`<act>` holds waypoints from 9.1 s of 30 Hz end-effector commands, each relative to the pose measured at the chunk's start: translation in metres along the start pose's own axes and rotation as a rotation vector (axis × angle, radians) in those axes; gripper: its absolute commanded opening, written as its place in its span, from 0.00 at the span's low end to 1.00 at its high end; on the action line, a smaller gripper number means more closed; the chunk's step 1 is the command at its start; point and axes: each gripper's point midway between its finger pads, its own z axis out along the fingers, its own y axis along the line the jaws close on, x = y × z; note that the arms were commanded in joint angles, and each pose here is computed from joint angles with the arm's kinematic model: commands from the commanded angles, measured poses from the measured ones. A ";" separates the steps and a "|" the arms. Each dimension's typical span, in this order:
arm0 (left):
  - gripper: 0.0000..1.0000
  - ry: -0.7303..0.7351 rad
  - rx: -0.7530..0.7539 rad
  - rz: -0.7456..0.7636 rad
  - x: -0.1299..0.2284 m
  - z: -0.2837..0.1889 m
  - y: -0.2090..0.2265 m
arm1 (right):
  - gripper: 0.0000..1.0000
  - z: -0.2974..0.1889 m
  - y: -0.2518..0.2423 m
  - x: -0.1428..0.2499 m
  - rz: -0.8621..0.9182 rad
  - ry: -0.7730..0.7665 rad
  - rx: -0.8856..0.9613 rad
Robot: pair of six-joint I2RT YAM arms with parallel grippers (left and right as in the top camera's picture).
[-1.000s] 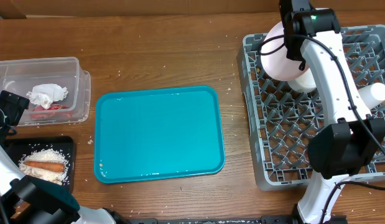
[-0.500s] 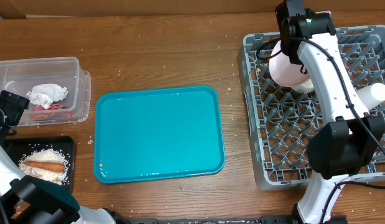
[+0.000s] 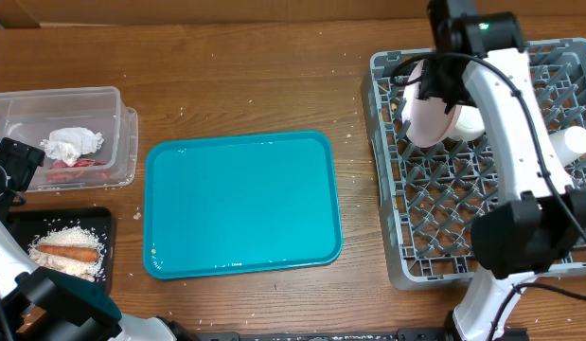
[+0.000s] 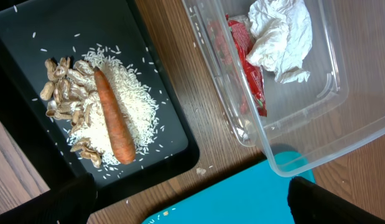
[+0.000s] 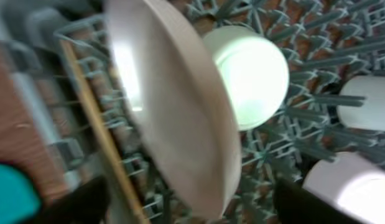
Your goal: Sort waste into correct bins and load items into the dishwasher
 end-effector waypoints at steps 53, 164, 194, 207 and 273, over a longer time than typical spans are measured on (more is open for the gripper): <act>1.00 0.001 -0.013 0.010 -0.001 0.003 0.002 | 1.00 -0.259 -0.078 0.176 -0.121 -0.510 -0.467; 1.00 0.001 -0.013 0.010 -0.001 0.003 0.002 | 1.00 -0.012 -0.036 0.181 -0.001 -1.180 -0.534; 1.00 0.266 0.000 -0.015 0.068 -0.019 0.011 | 1.00 -0.012 -0.036 0.181 -0.001 -1.180 -0.534; 1.00 0.103 0.262 0.277 0.101 -0.061 -0.083 | 1.00 -0.012 -0.036 0.181 -0.001 -1.180 -0.534; 1.00 -0.914 0.926 0.784 0.231 -0.002 -0.047 | 1.00 -0.012 -0.036 0.181 -0.001 -1.180 -0.534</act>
